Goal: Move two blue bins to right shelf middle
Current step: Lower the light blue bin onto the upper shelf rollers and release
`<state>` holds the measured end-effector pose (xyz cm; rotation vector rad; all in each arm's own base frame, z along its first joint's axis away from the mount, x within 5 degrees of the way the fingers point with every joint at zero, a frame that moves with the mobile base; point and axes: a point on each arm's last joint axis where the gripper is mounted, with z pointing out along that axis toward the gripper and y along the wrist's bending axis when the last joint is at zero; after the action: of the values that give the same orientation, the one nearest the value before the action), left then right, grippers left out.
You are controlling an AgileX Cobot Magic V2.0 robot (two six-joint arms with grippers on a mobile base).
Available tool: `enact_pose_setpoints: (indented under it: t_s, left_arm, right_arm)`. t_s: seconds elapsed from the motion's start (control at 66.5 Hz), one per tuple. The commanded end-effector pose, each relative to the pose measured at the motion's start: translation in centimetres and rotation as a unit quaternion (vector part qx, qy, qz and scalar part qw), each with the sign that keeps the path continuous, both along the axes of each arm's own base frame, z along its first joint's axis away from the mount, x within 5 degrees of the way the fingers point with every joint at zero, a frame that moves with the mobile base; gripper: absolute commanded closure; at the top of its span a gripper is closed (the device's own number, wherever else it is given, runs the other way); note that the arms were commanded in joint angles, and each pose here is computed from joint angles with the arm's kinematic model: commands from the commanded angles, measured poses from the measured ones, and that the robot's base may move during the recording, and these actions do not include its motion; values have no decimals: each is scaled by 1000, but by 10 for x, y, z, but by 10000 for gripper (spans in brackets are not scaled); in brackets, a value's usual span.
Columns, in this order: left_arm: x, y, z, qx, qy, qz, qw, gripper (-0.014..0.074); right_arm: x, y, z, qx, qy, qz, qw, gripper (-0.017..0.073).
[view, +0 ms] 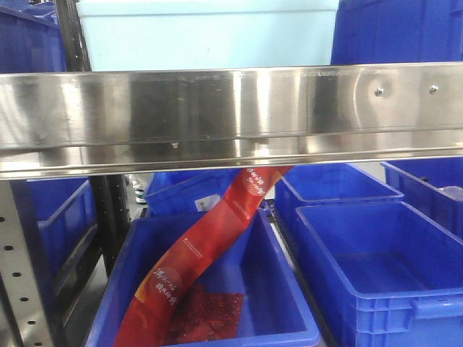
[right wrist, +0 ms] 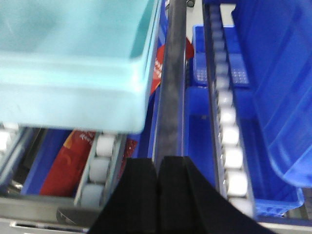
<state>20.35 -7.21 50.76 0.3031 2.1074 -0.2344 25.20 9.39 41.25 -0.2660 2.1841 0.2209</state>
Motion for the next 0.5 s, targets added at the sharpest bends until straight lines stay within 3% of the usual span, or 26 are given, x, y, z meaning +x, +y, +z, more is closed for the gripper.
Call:
enact_pose_setpoints:
  t_s: [0.0,0.301,0.481]
  left_arm:
    - [-22,9,-5,-15,-50,3,999,704]
    - [-94,35,-94,-48,-159,3,986,704]
    - [-137,49,-150,-68,-214,3,974,704]
  right_arm:
    - [-12,-6,-12,5,-39,3,999,721]
    - [-65,-24,-77,29,-107,16,994,721]
    - [-97,-35,-107,53,-169,23,984,721]
